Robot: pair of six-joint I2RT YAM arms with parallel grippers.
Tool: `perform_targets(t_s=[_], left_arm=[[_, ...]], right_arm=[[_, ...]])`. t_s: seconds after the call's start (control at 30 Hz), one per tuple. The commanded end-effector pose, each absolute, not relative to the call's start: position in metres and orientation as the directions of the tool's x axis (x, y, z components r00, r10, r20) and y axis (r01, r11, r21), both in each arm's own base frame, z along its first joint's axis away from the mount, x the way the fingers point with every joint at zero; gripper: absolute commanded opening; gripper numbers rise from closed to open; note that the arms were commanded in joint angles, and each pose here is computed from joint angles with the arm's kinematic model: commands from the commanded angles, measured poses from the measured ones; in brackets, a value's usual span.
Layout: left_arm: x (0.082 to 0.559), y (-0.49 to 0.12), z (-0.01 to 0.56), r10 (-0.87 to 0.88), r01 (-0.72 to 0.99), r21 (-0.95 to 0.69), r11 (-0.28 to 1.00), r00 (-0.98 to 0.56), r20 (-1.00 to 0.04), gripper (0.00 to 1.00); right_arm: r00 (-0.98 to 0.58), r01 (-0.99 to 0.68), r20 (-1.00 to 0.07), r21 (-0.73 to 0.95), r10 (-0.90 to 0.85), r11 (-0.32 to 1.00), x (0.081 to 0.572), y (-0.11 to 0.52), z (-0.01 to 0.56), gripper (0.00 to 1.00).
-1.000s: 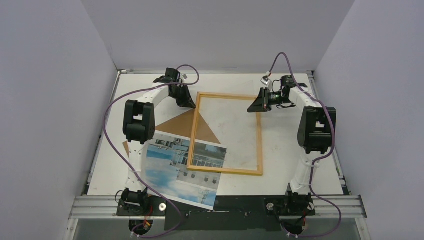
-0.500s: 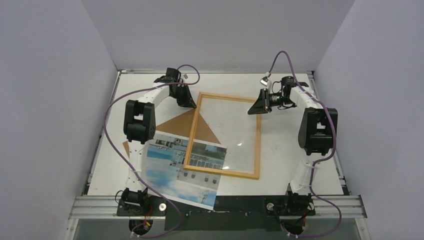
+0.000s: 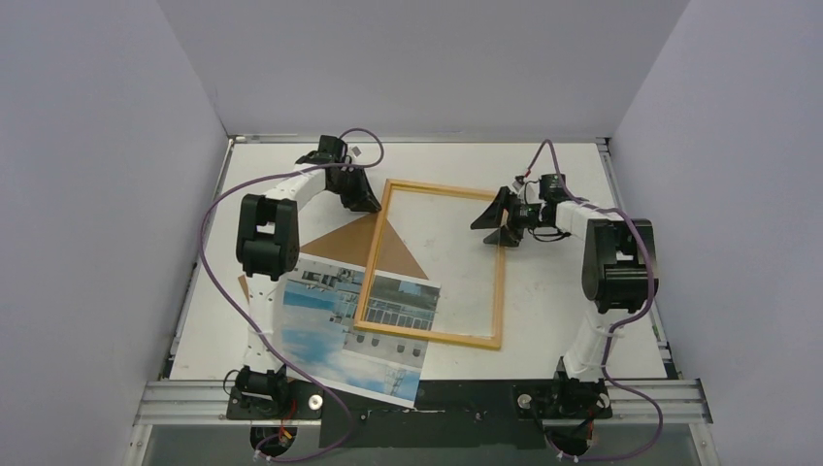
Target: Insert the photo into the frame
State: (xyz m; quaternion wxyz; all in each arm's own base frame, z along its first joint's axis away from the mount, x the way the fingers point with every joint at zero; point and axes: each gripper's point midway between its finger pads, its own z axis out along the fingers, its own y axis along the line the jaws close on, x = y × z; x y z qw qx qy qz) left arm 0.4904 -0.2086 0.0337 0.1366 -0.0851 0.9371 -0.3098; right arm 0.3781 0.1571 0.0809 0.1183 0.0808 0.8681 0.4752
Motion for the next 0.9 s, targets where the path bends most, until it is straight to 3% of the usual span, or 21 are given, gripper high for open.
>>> perform_targets(t_s=[0.0,0.27,0.6,0.7,0.87], left_arm=[[0.488,-0.202,0.043,-0.262,-0.079,-0.592,0.802,-0.938,-0.229,0.18],[0.489,-0.203,0.058,-0.281,-0.076,-0.61,0.789,-0.927,-0.248,0.25],[0.488,-0.203,0.062,-0.295,-0.084,-0.618,0.782,-0.923,-0.249,0.27],[0.487,-0.202,0.063,-0.299,-0.084,-0.618,0.781,-0.921,-0.252,0.27],[0.486,-0.202,0.065,-0.299,-0.083,-0.619,0.781,-0.92,-0.253,0.27]], right_arm=[[-0.892,-0.032,-0.27,0.836,0.362,0.547,0.401,0.162,0.13,0.68],[-0.883,0.093,-0.193,0.822,0.428,0.562,0.361,0.16,0.126,0.77],[-0.943,0.097,-0.119,0.796,0.311,0.598,0.303,0.175,0.108,0.82],[-0.945,0.088,-0.125,0.793,0.303,0.603,0.295,0.182,0.111,0.75],[-0.923,0.052,-0.192,0.796,0.333,0.603,0.295,0.194,0.117,0.43]])
